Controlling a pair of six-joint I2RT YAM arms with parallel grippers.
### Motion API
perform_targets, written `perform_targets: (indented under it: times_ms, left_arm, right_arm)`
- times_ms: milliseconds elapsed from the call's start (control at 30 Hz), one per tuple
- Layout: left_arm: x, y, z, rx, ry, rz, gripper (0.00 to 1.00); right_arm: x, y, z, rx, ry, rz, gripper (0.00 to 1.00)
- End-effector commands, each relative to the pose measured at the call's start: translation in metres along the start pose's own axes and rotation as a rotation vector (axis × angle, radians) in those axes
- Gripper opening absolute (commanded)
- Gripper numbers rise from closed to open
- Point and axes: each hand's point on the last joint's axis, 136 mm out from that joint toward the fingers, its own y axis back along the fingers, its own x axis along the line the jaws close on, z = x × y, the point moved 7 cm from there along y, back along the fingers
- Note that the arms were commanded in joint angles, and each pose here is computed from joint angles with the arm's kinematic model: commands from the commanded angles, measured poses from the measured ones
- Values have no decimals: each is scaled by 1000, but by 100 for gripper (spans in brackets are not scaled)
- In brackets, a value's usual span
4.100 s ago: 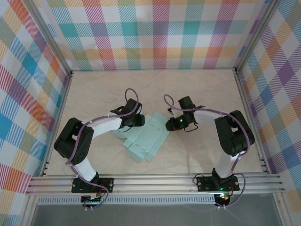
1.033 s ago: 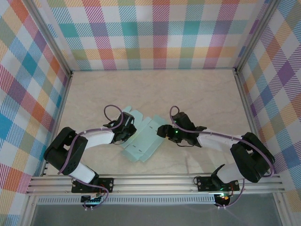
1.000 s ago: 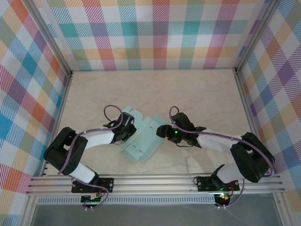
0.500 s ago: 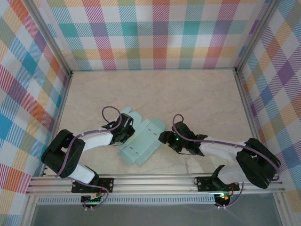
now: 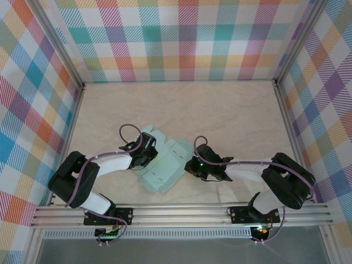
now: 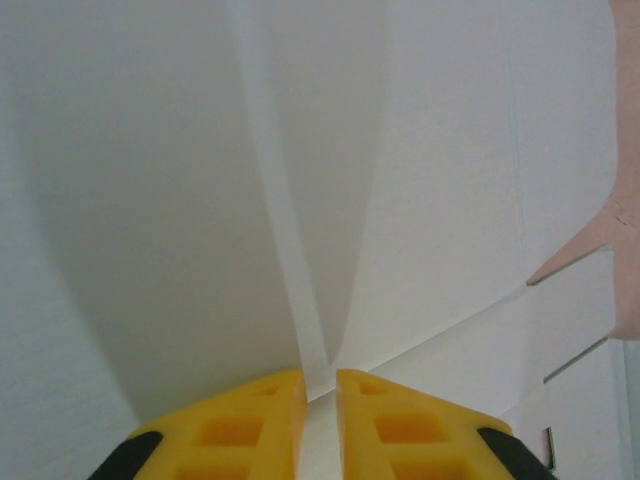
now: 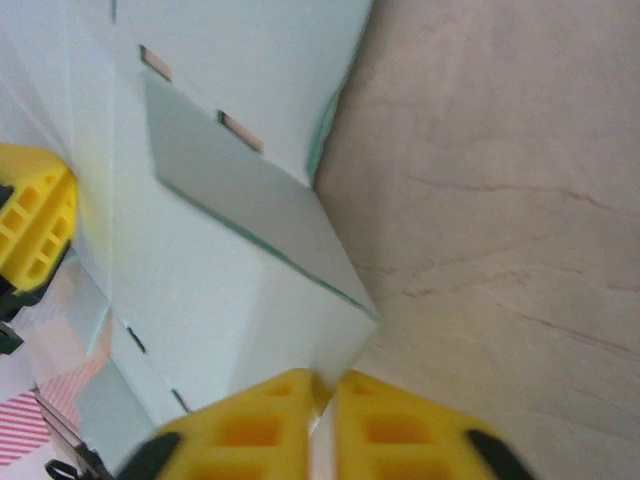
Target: Fold the paper box
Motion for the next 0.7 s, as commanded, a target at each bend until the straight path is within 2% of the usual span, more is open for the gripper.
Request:
perform_targets:
  times_ms: [0, 67, 167, 267, 367, 467, 567, 667]
  left_arm:
    - [18, 7, -7, 3, -60, 108, 23]
    - [6, 20, -1, -26, -123, 94, 31]
    - [-13, 47, 12, -58, -237, 63, 49]
    - [-33, 69, 23, -80, -369, 35, 65]
    - [-42, 76, 26, -69, -451, 34, 68]
    - [-47, 70, 21, -22, -473, -1, 68]
    - [-49, 57, 13, 40, -478, -20, 69]
    - [-50, 41, 5, 102, -479, -39, 67]
  right_arm:
    - [15, 5, 8, -16, 33, 36, 1]
    - [10, 9, 15, -13, 47, -7, 0]
    - [2, 18, 32, 31, 111, -133, 0]
    - [-5, 26, 54, 175, 207, -154, 0]
    - [-12, 35, 75, 344, 343, -217, 0]
    - [-18, 39, 100, 428, 482, -377, 0]
    - [-16, 38, 126, 438, 555, -520, 0]
    - [-6, 34, 144, 431, 594, -509, 0]
